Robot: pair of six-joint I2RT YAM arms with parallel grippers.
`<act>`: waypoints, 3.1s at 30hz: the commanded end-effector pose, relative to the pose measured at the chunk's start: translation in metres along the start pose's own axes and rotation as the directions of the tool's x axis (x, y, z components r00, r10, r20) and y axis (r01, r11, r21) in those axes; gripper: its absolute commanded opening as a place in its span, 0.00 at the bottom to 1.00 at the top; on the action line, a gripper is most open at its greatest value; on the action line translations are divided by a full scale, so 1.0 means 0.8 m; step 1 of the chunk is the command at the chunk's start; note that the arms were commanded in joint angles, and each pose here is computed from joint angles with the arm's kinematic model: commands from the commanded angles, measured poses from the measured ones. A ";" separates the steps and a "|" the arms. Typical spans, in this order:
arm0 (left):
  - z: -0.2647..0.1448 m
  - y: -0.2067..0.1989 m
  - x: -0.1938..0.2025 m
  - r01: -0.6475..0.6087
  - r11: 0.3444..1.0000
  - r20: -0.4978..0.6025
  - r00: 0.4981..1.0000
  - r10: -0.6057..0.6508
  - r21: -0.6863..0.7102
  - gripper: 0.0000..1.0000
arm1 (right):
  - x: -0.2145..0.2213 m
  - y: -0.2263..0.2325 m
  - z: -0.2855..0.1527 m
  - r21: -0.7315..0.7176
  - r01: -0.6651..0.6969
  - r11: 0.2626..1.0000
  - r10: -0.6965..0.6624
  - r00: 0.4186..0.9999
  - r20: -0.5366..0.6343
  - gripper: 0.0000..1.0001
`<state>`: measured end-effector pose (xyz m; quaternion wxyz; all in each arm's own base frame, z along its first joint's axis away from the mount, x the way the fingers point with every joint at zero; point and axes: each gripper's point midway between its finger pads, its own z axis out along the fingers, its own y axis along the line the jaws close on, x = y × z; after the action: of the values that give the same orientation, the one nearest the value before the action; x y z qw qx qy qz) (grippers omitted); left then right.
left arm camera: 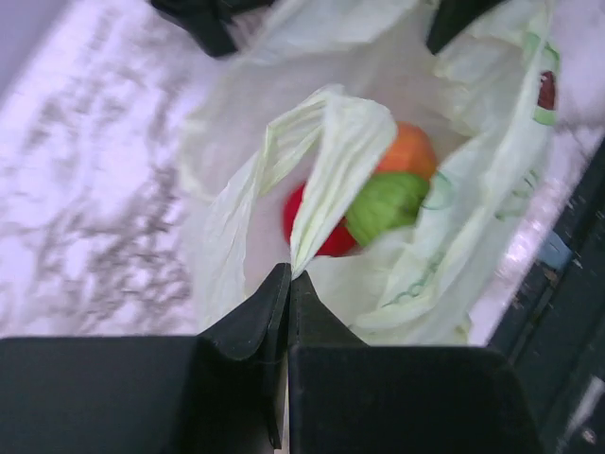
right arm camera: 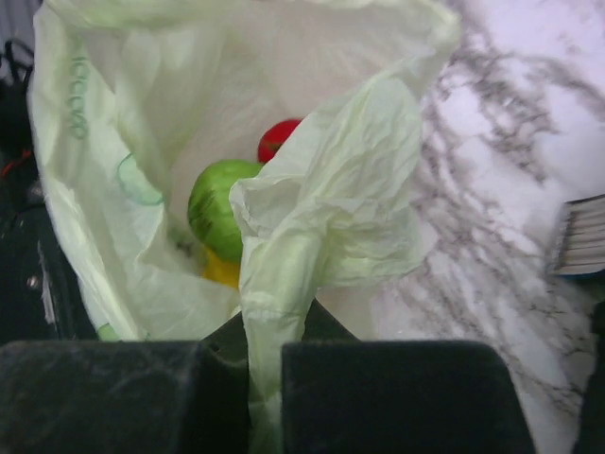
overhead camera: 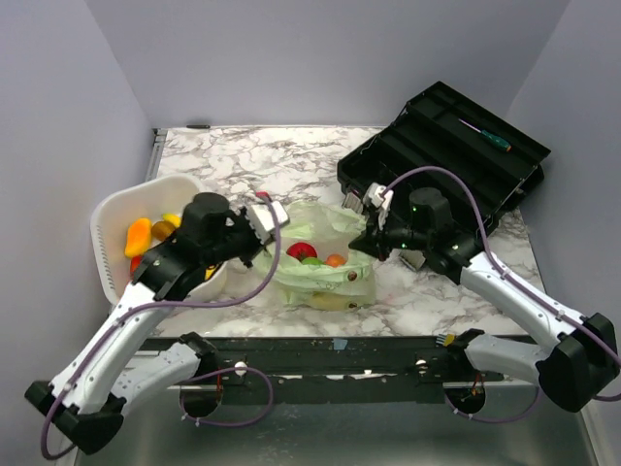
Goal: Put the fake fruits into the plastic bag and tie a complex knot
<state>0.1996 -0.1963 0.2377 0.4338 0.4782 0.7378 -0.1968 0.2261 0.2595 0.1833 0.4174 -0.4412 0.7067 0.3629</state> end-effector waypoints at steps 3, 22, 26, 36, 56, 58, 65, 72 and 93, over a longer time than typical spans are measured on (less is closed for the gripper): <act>-0.080 0.068 -0.098 -0.076 0.947 0.353 0.916 0.189 -0.311 0.00 | -0.119 -0.034 -0.041 0.236 0.008 0.972 -0.063 0.972 0.227 0.01; -0.043 -0.047 0.067 -0.338 0.941 0.246 0.911 0.331 -0.011 0.45 | -0.008 0.023 -0.031 0.015 0.124 0.992 -0.125 0.986 0.107 0.01; -0.063 -0.042 0.011 -0.215 0.976 0.273 0.941 0.199 0.031 0.87 | -0.027 0.026 -0.033 0.003 0.159 0.987 -0.157 0.977 0.142 0.02; -0.062 0.016 -0.143 -0.132 0.990 0.357 0.928 0.104 0.055 0.96 | -0.090 0.013 -0.057 0.129 0.169 0.977 -0.195 0.953 0.234 0.25; 0.057 -0.033 -0.230 -0.409 0.892 0.333 0.882 0.332 0.192 0.70 | -0.122 0.022 -0.062 0.092 0.232 0.969 -0.247 0.936 0.252 0.24; 0.064 -0.036 -0.222 -0.410 0.890 0.318 0.886 0.337 0.200 0.68 | -0.124 0.024 -0.063 0.086 0.237 0.968 -0.251 0.934 0.256 0.24; 0.098 -0.006 -0.215 -0.382 0.920 0.224 0.908 0.355 0.090 0.50 | -0.131 0.032 -0.065 0.063 0.250 0.966 -0.258 0.927 0.274 0.24; 0.100 -0.017 -0.218 -0.363 0.919 0.222 0.919 0.326 0.153 0.38 | -0.130 0.034 -0.068 0.066 0.251 0.966 -0.260 0.926 0.274 0.25; 0.004 -0.039 -0.272 -0.155 0.864 0.522 0.841 -0.139 0.479 0.00 | -0.222 0.070 -0.107 0.013 0.207 0.978 -0.192 0.880 0.435 0.96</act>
<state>0.2249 -0.3215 0.4029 0.5174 0.5048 0.5229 -0.4517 0.1997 0.2472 0.3897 0.6059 -0.4104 0.5598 0.3886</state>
